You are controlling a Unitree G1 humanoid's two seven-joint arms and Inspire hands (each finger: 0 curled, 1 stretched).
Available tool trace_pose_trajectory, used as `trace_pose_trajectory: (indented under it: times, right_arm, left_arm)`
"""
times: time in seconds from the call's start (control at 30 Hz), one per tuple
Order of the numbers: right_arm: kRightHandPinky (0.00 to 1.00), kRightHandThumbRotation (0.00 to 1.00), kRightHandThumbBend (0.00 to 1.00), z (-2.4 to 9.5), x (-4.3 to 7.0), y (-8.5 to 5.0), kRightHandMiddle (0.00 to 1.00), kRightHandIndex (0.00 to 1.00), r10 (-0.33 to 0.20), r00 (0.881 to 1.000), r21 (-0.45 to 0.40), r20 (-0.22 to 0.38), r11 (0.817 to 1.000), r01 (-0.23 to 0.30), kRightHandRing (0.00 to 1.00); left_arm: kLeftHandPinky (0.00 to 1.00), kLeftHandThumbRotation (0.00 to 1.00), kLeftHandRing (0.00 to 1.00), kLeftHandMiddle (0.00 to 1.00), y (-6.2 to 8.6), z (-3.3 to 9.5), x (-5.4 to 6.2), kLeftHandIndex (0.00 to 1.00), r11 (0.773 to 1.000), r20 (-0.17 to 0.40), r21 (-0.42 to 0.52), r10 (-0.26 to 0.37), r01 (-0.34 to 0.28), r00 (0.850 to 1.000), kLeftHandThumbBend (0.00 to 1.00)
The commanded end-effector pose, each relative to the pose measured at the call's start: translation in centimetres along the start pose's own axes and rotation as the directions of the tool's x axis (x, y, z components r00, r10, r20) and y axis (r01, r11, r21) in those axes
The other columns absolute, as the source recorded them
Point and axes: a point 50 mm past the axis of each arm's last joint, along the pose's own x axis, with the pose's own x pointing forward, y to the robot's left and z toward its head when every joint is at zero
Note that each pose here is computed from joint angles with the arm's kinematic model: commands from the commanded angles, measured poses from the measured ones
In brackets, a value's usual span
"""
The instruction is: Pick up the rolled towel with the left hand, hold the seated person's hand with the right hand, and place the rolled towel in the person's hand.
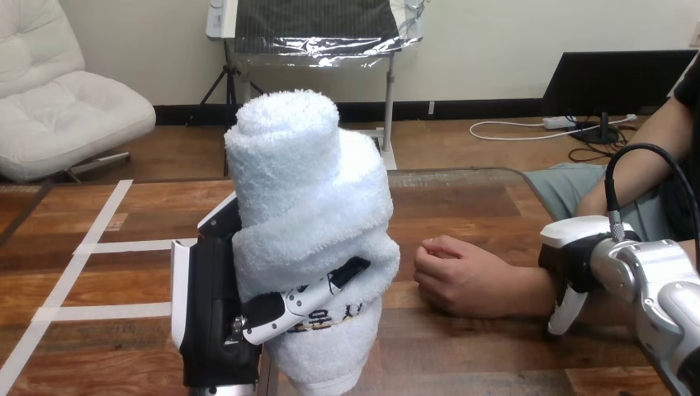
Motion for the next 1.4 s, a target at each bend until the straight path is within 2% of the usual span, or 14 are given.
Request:
trace_pose_trajectory:
  times: [0.0,0.17,0.43,0.63,0.83,0.93,1.07,1.27,1.37]
  right_arm:
    - [0.39,0.15,0.67,1.0,0.9,1.7,0.69,0.73,0.057,0.998,0.027,0.018,0.998,-0.058,0.54]
    - [0.41,0.11,0.66,1.0,1.1,2.1,0.73,0.78,0.055,0.998,0.01,0.008,0.998,-0.055,0.58]
    - [0.38,0.04,0.62,0.9,1.4,2.4,0.66,0.67,0.043,0.999,-0.028,0.006,0.999,-0.042,0.54]
    - [0.36,0.01,0.61,0.7,1.6,2.5,0.6,0.62,0.017,1.0,-0.014,0.008,1.0,-0.017,0.5]
    - [0.31,0.0,0.61,0.3,1.2,2.4,0.53,0.59,-0.035,0.999,0.011,0.017,0.999,0.035,0.43]
    - [0.29,0.0,0.59,0.2,1.2,2.3,0.51,0.58,-0.039,0.999,0.011,0.01,0.999,0.039,0.41]
    - [0.28,0.0,0.6,-0.1,1.0,2.2,0.5,0.57,-0.068,0.998,0.063,0.012,0.996,0.067,0.39]
    - [0.26,0.0,0.6,-0.4,0.7,2.0,0.47,0.56,-0.083,0.996,0.071,0.011,0.994,0.082,0.37]
    - [0.22,0.0,0.61,-0.5,0.6,1.9,0.44,0.51,-0.093,0.996,0.082,0.01,0.992,0.092,0.33]
  left_arm:
    - [0.26,0.0,0.33,0.4,-0.3,1.0,-0.2,0.48,0.998,0.029,-0.049,0.049,-0.047,0.998,0.61]
    - [0.26,0.0,0.33,0.4,-0.3,1.0,-0.2,0.48,0.998,0.03,-0.045,0.052,-0.051,0.998,0.62]
    - [0.26,0.0,0.33,0.4,-0.2,1.0,-0.1,0.48,0.998,0.031,-0.037,0.055,-0.054,0.998,0.62]
    - [0.25,0.0,0.33,0.4,-0.2,1.0,-0.1,0.48,0.998,0.029,-0.043,0.055,-0.054,0.998,0.62]
    - [0.25,0.0,0.33,0.4,-0.2,1.0,0.0,0.48,0.998,0.03,-0.045,0.052,-0.051,0.998,0.61]
    - [0.25,0.0,0.33,0.4,-0.2,0.9,0.0,0.48,0.998,0.027,-0.042,0.052,-0.051,0.998,0.61]
    - [0.25,0.0,0.33,0.4,-0.2,0.9,0.0,0.48,0.998,0.025,-0.043,0.05,-0.049,0.998,0.61]
    - [0.25,0.0,0.33,0.4,-0.2,0.9,0.0,0.48,0.998,0.024,-0.043,0.049,-0.048,0.998,0.61]
    - [0.25,0.0,0.33,0.4,-0.3,0.8,0.0,0.48,0.998,0.024,-0.045,0.049,-0.048,0.999,0.61]
